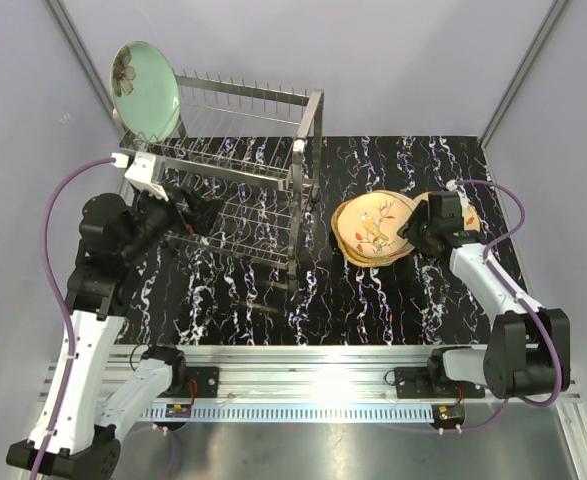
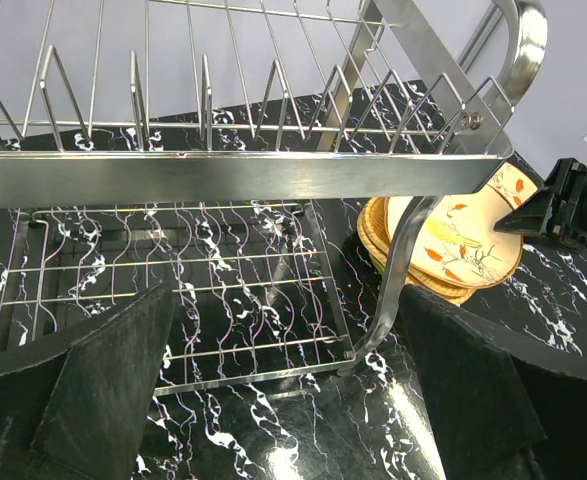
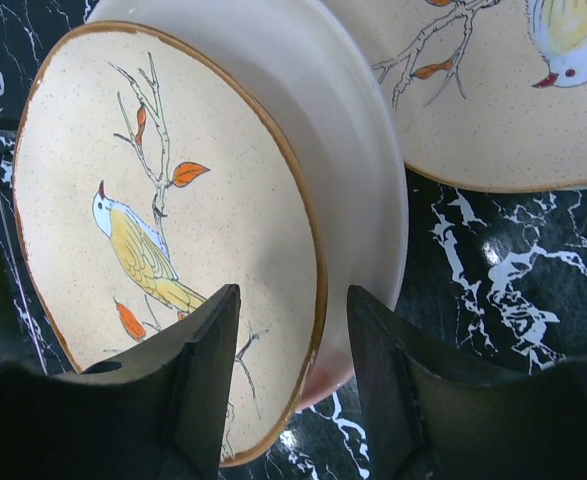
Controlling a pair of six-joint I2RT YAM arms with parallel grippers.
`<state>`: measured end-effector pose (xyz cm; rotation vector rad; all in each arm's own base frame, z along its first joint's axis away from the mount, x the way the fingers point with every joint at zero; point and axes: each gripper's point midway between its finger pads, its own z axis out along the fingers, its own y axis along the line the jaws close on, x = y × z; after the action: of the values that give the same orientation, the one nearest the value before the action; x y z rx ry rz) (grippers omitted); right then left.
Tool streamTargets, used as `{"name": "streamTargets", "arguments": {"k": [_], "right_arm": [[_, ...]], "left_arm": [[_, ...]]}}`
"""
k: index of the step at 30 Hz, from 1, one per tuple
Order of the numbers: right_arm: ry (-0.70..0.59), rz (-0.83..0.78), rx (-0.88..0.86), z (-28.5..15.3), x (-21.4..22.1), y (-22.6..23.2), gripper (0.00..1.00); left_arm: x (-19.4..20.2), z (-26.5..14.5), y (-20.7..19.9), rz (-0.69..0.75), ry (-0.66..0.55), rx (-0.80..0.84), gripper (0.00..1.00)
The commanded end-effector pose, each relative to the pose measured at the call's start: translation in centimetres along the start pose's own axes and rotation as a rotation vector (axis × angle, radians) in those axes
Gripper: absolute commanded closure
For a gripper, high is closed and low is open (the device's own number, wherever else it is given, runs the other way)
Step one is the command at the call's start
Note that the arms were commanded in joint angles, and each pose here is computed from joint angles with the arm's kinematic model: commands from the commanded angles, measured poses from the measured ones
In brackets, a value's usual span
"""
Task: Load the plates into the dish rack
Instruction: Grab a plate with the right arm
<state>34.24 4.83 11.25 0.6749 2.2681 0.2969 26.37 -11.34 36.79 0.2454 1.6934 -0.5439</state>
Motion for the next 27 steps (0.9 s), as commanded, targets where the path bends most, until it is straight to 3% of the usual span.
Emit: {"name": "streamTargets", "arguments": {"k": [1,9,12,14,22,27], "right_arm": [[-0.042,0.024,-0.025,0.6,-1.3,0.6,0.46],[-0.043,0.043,-0.003,1.6,-1.1,0.0,0.50],[-0.038,0.047,-0.010,1.8,-0.9,0.0,0.65],[-0.043,0.050,-0.014,1.7,-1.0,0.1,0.69],[-0.083,0.052,-0.023,0.2,-2.4,0.4,1.00],[-0.098,0.071,-0.057,-1.2,-3.0,1.1,1.00]], "left_arm": [[-1.2,0.1,-0.2,0.030,-0.046,0.005,0.01],[-1.0,0.0,-0.2,0.032,-0.042,0.004,0.01],[-1.1,0.0,-0.1,0.028,-0.042,-0.004,0.01],[-1.0,-0.2,0.1,0.021,-0.032,-0.016,0.01],[0.5,-0.1,-0.4,-0.041,0.028,0.005,0.01],[2.1,0.0,-1.0,-0.130,0.066,0.029,0.01]]}}
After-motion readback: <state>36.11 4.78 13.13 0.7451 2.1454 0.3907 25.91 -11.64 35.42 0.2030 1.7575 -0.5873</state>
